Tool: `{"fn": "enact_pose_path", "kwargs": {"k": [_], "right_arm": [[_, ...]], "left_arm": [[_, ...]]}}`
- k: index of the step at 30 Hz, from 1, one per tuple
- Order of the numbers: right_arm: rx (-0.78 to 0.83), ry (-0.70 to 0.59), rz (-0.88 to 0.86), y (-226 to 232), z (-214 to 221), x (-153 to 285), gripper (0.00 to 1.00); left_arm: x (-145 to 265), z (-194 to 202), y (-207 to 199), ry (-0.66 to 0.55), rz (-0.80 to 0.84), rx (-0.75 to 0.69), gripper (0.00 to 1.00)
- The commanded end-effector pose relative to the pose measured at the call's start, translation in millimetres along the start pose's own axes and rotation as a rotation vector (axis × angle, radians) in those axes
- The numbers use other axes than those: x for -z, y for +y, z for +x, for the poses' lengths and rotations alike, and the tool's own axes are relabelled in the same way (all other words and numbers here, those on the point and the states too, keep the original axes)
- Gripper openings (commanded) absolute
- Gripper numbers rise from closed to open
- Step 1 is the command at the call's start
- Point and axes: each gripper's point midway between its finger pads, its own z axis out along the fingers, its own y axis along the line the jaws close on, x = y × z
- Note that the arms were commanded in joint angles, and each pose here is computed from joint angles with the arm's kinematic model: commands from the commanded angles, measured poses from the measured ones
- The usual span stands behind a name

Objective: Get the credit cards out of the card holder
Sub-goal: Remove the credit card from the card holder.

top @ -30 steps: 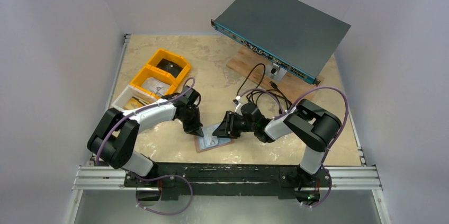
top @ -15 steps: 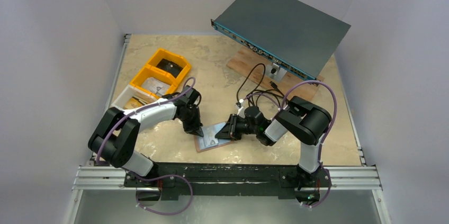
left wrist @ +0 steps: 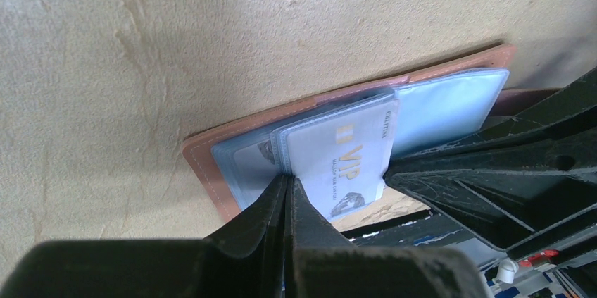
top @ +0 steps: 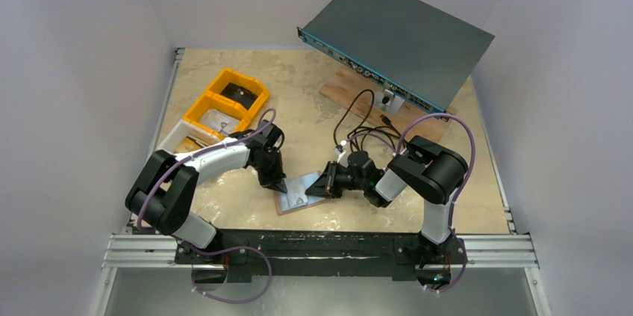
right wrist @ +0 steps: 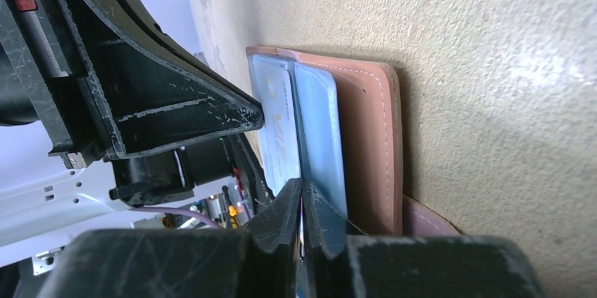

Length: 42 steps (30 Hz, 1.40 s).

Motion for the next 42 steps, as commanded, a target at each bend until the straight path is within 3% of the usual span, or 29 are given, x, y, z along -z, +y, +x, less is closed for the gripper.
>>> {"fn": "enact_pose_path", "kwargs": {"k": [1, 2, 4, 25, 32, 42], "right_arm": [[0.017, -0.006, -0.039, 7.6, -2.2, 1.9, 0.12], [0.019, -0.004, -0.041, 8.0, -2.3, 1.4, 0.18], [0.02, -0.004, -0.043, 8.3, -2.8, 0.2, 0.2], [0.039, 0.014, -0.033, 10.9, -3.4, -11.8, 0.11], [0.036, 0.011, -0.018, 5.7, -0.9, -7.6, 0.0], [0.034, -0.077, 0.058, -6.5, -10.9, 8.5, 0.0]], "left_arm": [[-17.8, -3.9, 28.7, -0.032, -0.128, -0.01, 0.0], [-17.8, -3.7, 28.2, -0.032, -0.126, -0.01, 0.0], [-18.0, -3.7, 28.1, -0.032, -0.126, -0.011, 0.0], [-20.4, -4.3, 25.2, -0.027, -0.113, -0.011, 0.0], [-20.7, -2.8, 27.9, -0.022, -0.124, -0.011, 0.0], [-18.7, -3.9, 40.2, -0.025, -0.175, -0.005, 0.0]]}}
